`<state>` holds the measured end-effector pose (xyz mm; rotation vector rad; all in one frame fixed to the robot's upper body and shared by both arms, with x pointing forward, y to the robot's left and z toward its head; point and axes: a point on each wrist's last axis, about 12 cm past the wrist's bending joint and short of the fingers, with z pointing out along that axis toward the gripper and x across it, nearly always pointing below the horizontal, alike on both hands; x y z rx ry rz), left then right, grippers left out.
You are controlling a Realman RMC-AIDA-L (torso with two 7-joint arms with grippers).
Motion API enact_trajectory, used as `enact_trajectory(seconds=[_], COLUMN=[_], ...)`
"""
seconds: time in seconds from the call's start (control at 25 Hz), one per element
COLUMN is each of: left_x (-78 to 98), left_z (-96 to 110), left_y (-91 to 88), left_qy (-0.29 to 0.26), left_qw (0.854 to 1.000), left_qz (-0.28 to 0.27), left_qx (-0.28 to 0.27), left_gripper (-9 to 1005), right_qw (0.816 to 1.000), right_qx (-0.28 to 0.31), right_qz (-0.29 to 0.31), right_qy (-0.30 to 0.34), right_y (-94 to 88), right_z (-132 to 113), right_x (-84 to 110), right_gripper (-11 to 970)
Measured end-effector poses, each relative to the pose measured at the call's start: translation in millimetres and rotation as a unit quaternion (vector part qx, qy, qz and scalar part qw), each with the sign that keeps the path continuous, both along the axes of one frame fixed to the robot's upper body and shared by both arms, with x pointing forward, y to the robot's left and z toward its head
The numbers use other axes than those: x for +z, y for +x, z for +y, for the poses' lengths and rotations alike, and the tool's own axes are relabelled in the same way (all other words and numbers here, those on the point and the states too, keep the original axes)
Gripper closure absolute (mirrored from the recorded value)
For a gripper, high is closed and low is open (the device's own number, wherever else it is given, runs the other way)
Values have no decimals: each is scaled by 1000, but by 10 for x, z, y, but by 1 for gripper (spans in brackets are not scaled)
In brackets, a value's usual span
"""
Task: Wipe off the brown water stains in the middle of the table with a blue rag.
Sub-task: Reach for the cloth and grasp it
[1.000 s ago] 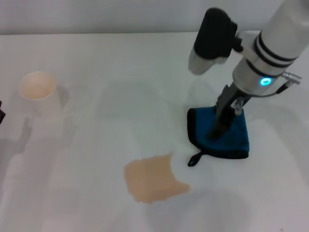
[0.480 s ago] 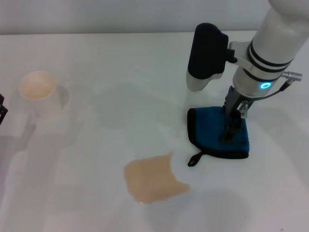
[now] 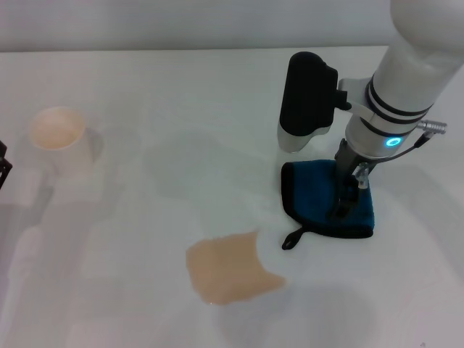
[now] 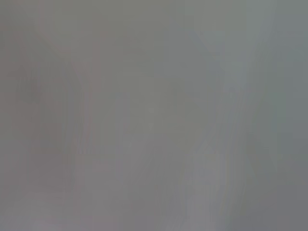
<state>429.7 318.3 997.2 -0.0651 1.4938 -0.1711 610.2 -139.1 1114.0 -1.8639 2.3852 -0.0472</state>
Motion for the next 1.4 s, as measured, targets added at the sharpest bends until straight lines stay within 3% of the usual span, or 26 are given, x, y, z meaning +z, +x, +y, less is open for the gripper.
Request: enact_trajectory(seconds=[0.84, 1.16, 1.4], left_x=[8, 10, 10], left_z=[-6, -3, -3], left_y=[20, 22, 22], left_qy=[1, 1, 1], left_qw=[1000, 1000, 1000], left_qz=[-2, -2, -2], left_qx=[-3, -2, -2], left_gripper=[104, 104, 103], right_qw=[1000, 1000, 1000], right_qx=[-3, -1, -3], right_qz=[8, 10, 10], right_qy=[-4, -5, -5], right_y=[-9, -6, 10], right_z=[-12, 11, 22], right_x=[-94, -76, -48], right_gripper=[229, 366, 395])
